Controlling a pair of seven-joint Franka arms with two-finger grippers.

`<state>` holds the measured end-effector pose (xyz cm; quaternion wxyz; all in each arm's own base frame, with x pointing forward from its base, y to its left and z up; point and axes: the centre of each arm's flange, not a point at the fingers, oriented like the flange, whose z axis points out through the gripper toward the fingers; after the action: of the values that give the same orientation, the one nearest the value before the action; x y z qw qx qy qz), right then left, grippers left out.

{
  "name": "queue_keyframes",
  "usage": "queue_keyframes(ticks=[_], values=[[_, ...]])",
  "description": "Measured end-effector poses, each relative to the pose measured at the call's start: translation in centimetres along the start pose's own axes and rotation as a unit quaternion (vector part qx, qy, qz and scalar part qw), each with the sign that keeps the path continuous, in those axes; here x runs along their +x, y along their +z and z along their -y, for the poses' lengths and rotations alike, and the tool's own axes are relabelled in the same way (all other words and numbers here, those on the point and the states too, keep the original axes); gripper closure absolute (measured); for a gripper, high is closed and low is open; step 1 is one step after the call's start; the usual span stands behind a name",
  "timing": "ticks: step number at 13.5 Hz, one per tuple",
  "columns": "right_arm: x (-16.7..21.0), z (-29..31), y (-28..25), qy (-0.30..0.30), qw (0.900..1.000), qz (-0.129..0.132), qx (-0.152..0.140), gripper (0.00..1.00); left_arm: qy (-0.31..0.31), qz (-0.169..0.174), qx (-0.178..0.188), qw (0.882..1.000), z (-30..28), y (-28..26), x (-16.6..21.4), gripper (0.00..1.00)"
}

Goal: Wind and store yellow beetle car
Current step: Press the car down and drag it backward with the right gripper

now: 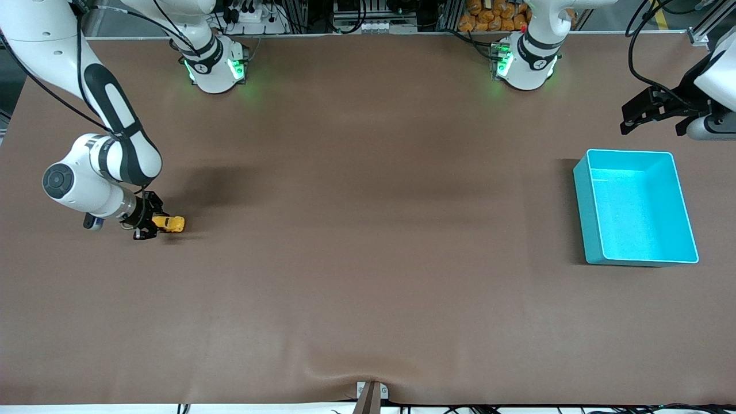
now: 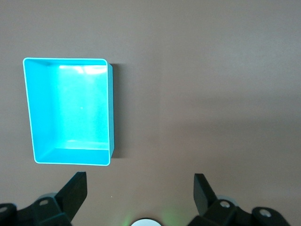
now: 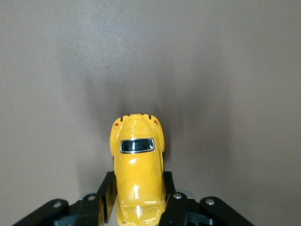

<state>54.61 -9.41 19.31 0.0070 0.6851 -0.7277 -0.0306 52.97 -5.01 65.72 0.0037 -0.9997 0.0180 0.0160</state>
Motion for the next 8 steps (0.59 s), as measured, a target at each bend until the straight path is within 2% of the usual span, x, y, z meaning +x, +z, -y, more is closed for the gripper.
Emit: queue_keyframes(ticks=[5,8], values=[[1.4,-0.1,0.0,0.01,1.0,-0.002,0.003,0.56,0.0,0.0,0.0,1.0,0.0,0.0,0.0,0.0],[1.9,0.0,0.0,0.001,1.0,-0.013,0.002,0.56,0.0,0.0,0.0,1.0,0.0,0.0,0.0,0.0]])
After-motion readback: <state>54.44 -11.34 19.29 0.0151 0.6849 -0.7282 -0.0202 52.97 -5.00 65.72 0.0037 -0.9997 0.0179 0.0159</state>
